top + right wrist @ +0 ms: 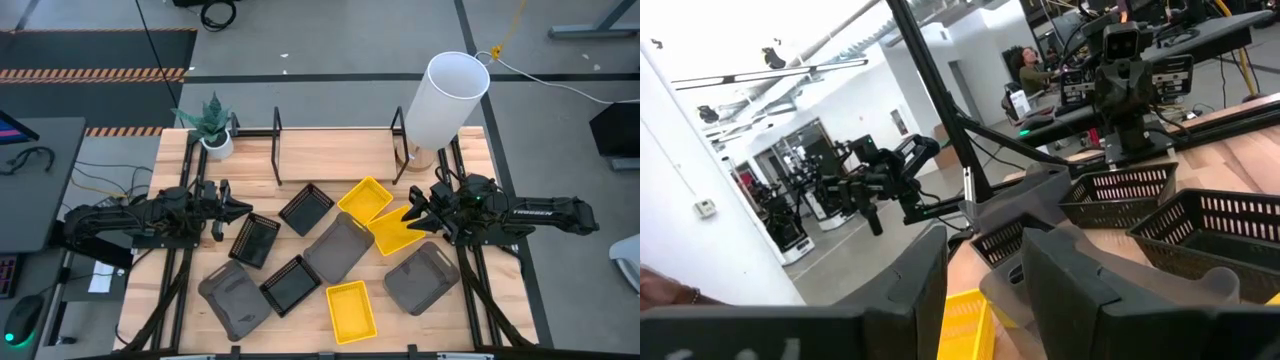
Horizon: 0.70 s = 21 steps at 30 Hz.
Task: Stack baskets on shelf by color
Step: Stack the middle black transparent bin on the right black transparent bin
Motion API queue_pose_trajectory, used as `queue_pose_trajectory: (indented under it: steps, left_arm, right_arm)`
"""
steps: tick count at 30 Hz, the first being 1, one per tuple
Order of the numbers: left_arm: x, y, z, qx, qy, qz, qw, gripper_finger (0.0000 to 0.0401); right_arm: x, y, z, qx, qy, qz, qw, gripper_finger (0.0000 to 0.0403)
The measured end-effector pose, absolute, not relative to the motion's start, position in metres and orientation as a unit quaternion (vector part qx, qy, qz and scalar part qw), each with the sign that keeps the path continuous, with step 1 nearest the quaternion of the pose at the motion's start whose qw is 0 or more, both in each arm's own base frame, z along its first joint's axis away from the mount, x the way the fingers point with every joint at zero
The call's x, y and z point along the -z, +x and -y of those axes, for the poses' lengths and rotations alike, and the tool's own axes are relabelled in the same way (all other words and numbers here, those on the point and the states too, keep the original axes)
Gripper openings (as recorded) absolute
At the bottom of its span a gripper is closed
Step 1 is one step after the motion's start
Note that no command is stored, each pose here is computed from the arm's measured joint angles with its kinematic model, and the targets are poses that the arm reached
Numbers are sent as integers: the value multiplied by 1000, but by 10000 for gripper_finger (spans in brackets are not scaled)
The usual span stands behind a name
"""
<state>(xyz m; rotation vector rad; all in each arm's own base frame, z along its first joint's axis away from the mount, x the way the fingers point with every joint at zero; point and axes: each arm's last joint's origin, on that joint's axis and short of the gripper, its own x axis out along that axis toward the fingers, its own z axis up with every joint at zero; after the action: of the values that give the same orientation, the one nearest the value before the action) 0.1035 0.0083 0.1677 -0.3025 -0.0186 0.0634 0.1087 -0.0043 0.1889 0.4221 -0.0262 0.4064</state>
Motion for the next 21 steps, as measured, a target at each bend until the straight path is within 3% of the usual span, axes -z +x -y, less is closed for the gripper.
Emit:
queue_pose_trajectory:
  steps: [21]
  left_arm:
    - [-168, 104, -8, -31, -151, 9, 988, 33]
  right_arm:
    - [-189, 108, 4, -214, 218, 6, 952, 135]
